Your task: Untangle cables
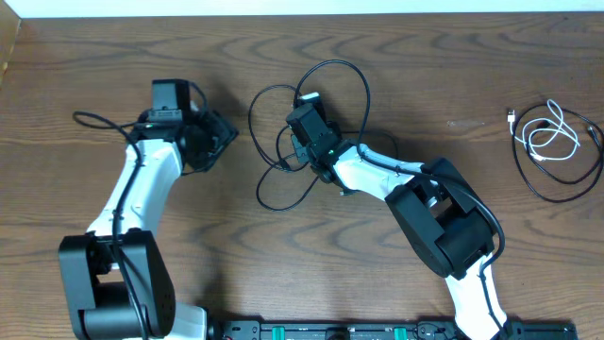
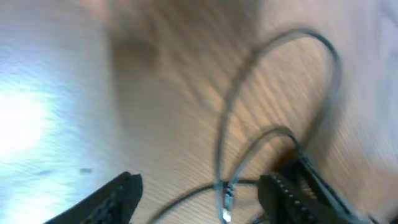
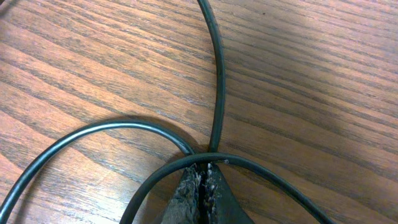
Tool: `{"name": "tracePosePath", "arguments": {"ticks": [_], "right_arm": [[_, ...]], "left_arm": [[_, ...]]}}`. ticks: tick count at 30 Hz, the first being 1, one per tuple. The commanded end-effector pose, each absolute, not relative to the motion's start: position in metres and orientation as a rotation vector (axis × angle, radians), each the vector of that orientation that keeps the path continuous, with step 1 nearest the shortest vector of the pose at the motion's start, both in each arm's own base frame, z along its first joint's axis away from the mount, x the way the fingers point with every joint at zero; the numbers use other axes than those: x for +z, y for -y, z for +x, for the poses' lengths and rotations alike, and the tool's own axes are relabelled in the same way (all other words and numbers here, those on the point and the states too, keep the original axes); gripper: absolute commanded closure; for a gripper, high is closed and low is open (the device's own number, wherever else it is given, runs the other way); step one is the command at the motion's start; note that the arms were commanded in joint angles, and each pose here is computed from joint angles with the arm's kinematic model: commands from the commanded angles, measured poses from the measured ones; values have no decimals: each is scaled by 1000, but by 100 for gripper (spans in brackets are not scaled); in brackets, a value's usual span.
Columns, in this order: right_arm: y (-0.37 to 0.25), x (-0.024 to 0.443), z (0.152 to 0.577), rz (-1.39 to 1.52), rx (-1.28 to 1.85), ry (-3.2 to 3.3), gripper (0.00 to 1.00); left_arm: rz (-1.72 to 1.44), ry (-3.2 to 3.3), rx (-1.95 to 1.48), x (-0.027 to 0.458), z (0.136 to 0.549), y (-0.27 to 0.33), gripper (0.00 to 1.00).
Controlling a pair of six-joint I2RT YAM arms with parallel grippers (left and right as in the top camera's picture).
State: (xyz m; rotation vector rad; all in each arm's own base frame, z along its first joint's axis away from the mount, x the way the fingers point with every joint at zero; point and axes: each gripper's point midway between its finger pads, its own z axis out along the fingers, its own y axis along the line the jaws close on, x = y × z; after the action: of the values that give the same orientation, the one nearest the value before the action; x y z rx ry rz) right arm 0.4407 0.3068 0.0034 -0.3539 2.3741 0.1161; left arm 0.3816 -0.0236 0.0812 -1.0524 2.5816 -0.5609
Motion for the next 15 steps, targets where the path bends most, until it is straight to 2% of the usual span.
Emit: {"name": "tracePosePath", "arguments": {"ticks": [1,2,5,10,15], "right_arm": [[-296,-42,424,-430,66,-2473,99],[-296,-42,424,-430,66,-2473,99],[-296,-41,424,-430,66,-2473,99],[-296,-42,423,-439,71,-2475,99],[-305,-34,420,-636,192,-2554,99]], "left_arm": [[-1128,-2560,-359,76,376,-8,33],[-1142,-2568,-330,74,372,-12,30],[-1154,-2586,-314,72,367,-12,1],[-1154,-2586,-314,72,367,-12,1],[-1154,-2586,-314,72,367,-12,0]]}}
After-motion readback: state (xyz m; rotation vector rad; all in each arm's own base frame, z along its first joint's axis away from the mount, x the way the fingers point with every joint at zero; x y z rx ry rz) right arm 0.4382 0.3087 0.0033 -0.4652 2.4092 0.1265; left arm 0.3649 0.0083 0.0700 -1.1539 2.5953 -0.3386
